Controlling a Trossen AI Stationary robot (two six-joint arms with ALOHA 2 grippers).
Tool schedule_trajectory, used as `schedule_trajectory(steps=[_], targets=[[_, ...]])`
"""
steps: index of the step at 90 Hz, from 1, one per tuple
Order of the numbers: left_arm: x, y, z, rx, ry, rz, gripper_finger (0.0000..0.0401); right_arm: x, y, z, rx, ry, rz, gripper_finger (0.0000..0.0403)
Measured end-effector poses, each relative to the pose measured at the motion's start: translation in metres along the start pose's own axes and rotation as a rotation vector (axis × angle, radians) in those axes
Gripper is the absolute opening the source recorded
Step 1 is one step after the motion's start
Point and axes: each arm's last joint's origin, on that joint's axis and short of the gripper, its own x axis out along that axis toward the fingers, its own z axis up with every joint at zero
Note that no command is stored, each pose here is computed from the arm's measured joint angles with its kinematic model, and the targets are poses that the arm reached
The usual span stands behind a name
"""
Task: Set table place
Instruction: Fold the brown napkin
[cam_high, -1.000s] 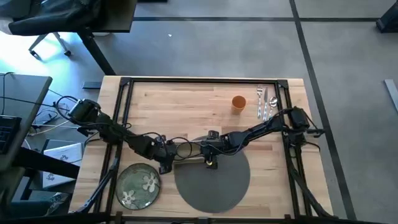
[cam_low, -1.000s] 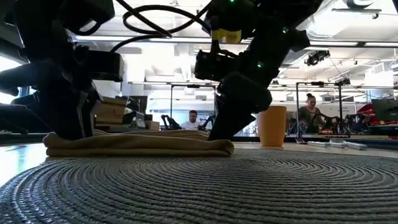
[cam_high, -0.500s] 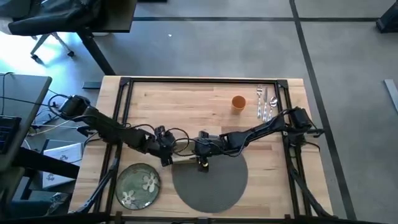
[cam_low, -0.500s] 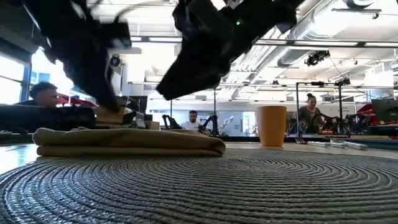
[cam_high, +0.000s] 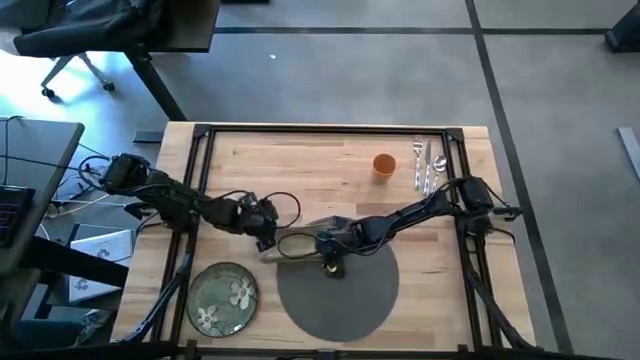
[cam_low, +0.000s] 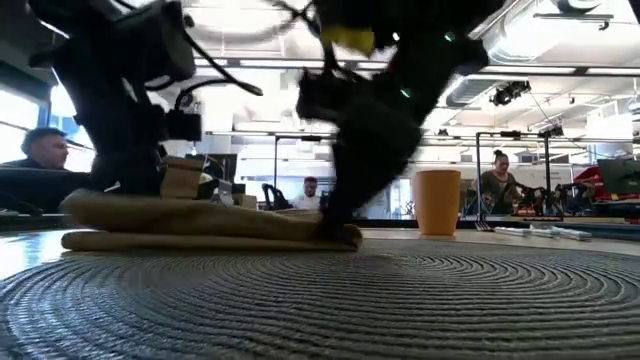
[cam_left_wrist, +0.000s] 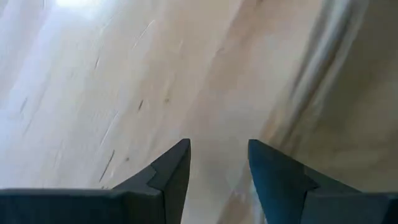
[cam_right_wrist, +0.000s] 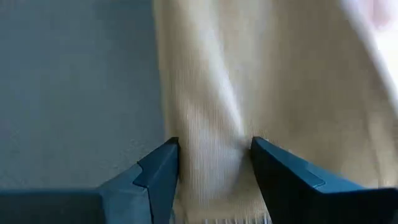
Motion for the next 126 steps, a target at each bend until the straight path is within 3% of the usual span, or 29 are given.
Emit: schedule_trajectory(steps=[25, 36, 52, 68, 85, 98, 126], targets=[[-0.009, 0.001, 0.009, -0.036, -0.008, -0.042, 0.0144, -0.004, 0.001, 0.003, 0.007, 0.018, 0.011, 0.0181], [-0.037, -0.011, 0.028, -0.056, -0.096, -0.197, 0.0144, -0.014, 0.004, 0.02, -0.006, -0.026, 0.025, 0.0181], [-0.065, -0.042, 0.035, -0.043, -0.287, -0.447, 0.0144, -0.024, 0.007, 0.038, -0.018, -0.146, 0.038, 0.0181], [-0.047, -0.06, 0.024, -0.018, -0.22, -0.424, 0.0144, -0.012, 0.003, 0.038, 0.026, -0.172, -0.056, 0.0181], [-0.019, -0.074, 0.008, -0.023, -0.005, -0.472, 0.0144, 0.004, 0.002, 0.024, 0.038, -0.037, -0.036, 0.0181], [-0.01, -0.076, -0.002, -0.029, 0.089, -0.416, 0.0144, 0.005, -0.001, 0.014, 0.032, 0.063, -0.062, 0.0181], [-0.023, -0.077, -0.006, -0.022, 0.071, -0.442, 0.0144, 0.002, -0.001, 0.013, 0.015, 0.092, -0.059, 0.0181]])
